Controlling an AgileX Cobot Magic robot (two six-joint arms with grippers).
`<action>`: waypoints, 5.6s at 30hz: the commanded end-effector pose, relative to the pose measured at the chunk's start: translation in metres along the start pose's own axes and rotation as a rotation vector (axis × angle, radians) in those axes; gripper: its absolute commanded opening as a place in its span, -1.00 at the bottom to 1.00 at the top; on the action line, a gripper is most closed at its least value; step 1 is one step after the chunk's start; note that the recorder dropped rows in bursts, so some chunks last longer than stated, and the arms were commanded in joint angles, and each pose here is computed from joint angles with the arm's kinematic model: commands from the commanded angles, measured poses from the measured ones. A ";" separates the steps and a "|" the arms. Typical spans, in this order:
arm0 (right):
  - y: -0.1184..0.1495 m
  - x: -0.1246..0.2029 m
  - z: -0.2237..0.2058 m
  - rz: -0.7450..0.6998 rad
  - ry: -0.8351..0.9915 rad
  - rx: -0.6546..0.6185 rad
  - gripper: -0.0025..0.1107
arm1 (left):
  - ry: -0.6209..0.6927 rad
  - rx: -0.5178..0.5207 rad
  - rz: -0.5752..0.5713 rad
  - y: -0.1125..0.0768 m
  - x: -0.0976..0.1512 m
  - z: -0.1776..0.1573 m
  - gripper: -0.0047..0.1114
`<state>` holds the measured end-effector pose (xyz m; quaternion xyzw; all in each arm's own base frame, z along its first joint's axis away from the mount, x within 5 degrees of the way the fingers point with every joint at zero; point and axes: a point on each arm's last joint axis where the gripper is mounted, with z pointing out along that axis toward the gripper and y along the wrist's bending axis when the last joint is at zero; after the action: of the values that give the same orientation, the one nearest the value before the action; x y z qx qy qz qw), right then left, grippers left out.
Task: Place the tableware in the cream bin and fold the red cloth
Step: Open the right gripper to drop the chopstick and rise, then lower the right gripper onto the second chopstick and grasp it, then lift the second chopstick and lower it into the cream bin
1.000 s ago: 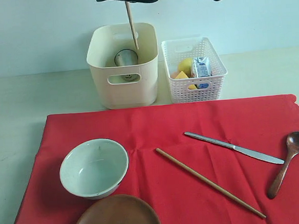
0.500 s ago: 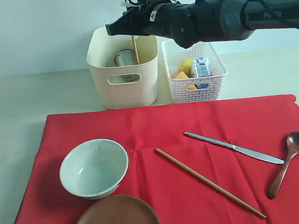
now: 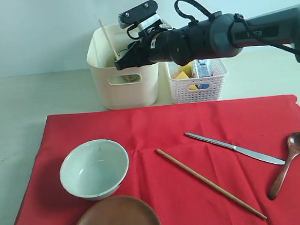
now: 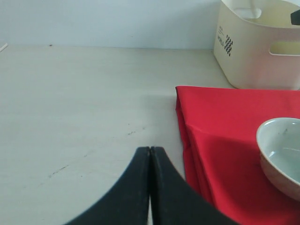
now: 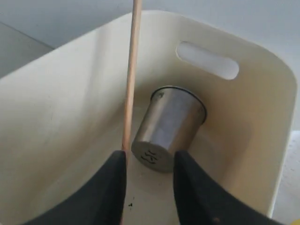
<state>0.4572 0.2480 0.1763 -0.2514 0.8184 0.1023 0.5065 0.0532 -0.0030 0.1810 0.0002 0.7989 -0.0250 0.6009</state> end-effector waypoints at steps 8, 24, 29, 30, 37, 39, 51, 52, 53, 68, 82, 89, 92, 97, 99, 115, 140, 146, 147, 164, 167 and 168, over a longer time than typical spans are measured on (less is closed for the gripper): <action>-0.008 -0.042 -0.049 -0.018 0.090 0.005 -0.26 | -0.016 0.005 0.001 0.000 0.000 0.000 -0.92; -0.012 -0.076 -0.151 -0.042 0.423 -0.016 -0.32 | -0.016 0.005 0.001 0.000 0.000 0.000 -0.92; -0.011 -0.079 -0.177 -0.035 0.502 -0.028 -0.32 | -0.016 0.005 0.001 0.000 0.000 0.000 -0.92; -0.011 -0.079 -0.183 -0.029 0.505 -0.033 -0.32 | -0.016 0.005 0.001 0.000 0.000 0.000 -0.92; -0.008 -0.063 -0.225 -0.022 0.506 -0.040 -0.32 | -0.016 0.005 0.001 0.000 0.000 0.000 -0.92; -0.006 -0.053 -0.233 -0.009 0.522 -0.052 -0.32 | -0.016 0.005 0.001 0.000 0.000 0.000 -0.92; 0.012 0.005 -0.246 -0.019 0.674 -0.222 -0.32 | -0.016 0.005 0.001 0.000 0.000 0.000 -0.92; 0.013 0.011 -0.244 -0.028 0.691 -0.228 -0.32 | -0.016 0.005 0.001 0.000 0.000 0.000 -0.92; 0.013 0.015 -0.243 -0.038 0.706 -0.234 -0.32 | -0.016 0.005 0.001 0.000 0.000 0.000 -0.92; 0.032 0.083 -0.178 -0.085 0.956 -0.291 -0.32 | -0.016 0.005 0.001 0.000 0.000 0.000 -0.92; 0.038 0.125 -0.144 -0.095 1.059 -0.288 -0.32 | -0.016 0.005 0.001 0.000 0.000 0.000 -0.92; 0.038 0.135 -0.137 -0.097 1.079 -0.283 -0.32 | -0.016 0.005 0.001 0.000 0.000 0.000 -0.92; 0.039 0.141 -0.133 -0.094 1.099 -0.284 -0.37 | -0.016 0.005 0.001 0.000 0.000 0.000 -0.92; 0.039 0.144 -0.134 -0.093 1.124 -0.289 -0.70 | -0.016 0.005 0.001 0.000 0.000 0.000 -0.92; 0.038 0.140 -0.136 -0.106 1.123 -0.288 -0.87 | -0.016 0.005 0.001 0.000 0.000 0.000 -0.92; 0.030 0.066 -0.176 -0.116 0.896 -0.245 -0.96 | -0.016 0.005 0.001 0.000 0.000 0.000 -0.92; 0.009 -0.060 -0.197 0.141 -0.261 0.001 -0.96 | -0.016 0.005 0.001 0.000 0.000 0.000 -0.92; 0.003 -0.064 -0.164 0.142 -0.414 0.076 -0.96 | -0.016 0.005 0.001 0.000 0.000 0.000 -0.92; 0.003 -0.065 -0.158 0.140 -0.415 0.077 -0.96 | -0.016 0.005 0.001 0.000 0.000 0.000 -0.92; 0.013 -0.046 -0.039 0.078 -0.340 0.056 -0.96 | -0.016 0.005 0.001 0.000 0.000 0.000 -0.92; 0.014 -0.034 -0.027 0.074 -0.315 0.057 -0.96 | -0.016 0.005 0.001 0.000 0.000 0.000 -0.92; 0.014 -0.030 -0.024 0.074 -0.304 0.056 -0.96 | -0.016 0.005 0.001 0.000 0.000 0.000 -0.92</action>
<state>0.4389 0.2566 0.2216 -0.1808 0.7426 0.1389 0.6298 0.0532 -0.0030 0.1810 0.0002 0.7989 -0.0250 0.6009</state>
